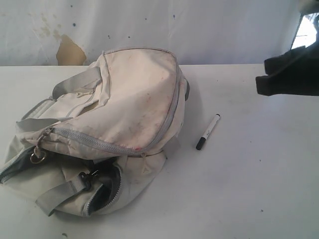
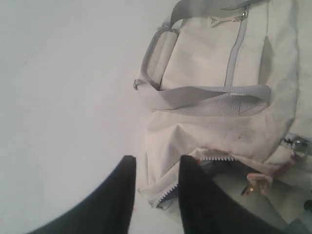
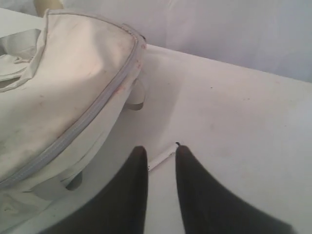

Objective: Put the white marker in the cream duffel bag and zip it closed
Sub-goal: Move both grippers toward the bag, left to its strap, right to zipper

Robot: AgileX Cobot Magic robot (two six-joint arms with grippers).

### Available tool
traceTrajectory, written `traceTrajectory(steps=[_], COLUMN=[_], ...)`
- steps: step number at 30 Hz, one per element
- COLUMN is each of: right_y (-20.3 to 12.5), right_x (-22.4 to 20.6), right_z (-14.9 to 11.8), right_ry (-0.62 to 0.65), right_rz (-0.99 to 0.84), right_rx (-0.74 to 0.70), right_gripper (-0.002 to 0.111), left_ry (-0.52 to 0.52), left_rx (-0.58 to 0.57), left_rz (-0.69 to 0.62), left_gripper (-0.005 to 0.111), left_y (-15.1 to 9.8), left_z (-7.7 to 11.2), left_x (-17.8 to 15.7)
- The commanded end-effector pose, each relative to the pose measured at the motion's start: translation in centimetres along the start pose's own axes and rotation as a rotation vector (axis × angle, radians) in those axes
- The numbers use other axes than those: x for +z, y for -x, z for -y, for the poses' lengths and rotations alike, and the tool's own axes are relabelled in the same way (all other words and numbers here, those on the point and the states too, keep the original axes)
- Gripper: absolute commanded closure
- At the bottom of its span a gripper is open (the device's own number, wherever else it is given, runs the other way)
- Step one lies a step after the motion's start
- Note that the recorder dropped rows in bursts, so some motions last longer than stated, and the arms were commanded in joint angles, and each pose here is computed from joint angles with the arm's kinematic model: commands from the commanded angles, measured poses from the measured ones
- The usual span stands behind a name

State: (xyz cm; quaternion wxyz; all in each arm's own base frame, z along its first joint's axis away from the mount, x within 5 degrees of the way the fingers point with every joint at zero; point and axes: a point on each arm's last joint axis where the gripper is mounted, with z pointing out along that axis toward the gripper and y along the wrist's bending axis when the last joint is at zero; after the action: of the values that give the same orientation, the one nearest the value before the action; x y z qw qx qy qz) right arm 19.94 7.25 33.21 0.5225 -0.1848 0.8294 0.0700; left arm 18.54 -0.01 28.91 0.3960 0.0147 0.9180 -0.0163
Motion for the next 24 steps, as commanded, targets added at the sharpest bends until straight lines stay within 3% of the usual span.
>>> traceTrajectory(steps=[1,4,8,13,19,24], right_y=[0.2,0.2,0.2,0.2,0.4,0.3], right_x=[0.1,0.1,0.0,0.0,0.0,0.0], right_z=[-1.0,-1.5,-1.8,-1.8,-1.8,-1.8], right_ry=[0.049,0.078,0.107,0.107,0.106,0.107], right_rz=[0.001,0.002,0.003,0.003,0.014,0.009], right_rx=[0.003,0.03,0.099,0.099,0.102,0.102], right_gripper=[0.083,0.083,0.083,0.083,0.083,0.083], left_ry=[-0.032,-0.1,-0.209,-0.271,-0.329,-0.473], left_rx=[-0.077,-0.17,-0.172,-0.209,-0.199,-0.183], left_rz=[0.001,-0.071,-0.162,-0.22,-0.344,-0.426], left_gripper=[0.061,0.048,0.042,0.042,0.042,0.041], left_y=[1.3,2.6,4.7,6.1,6.0,5.7], left_z=[0.1,0.7,1.5,1.8,2.1,3.0], left_x=[2.6,3.8,5.7,8.6,12.7,16.0])
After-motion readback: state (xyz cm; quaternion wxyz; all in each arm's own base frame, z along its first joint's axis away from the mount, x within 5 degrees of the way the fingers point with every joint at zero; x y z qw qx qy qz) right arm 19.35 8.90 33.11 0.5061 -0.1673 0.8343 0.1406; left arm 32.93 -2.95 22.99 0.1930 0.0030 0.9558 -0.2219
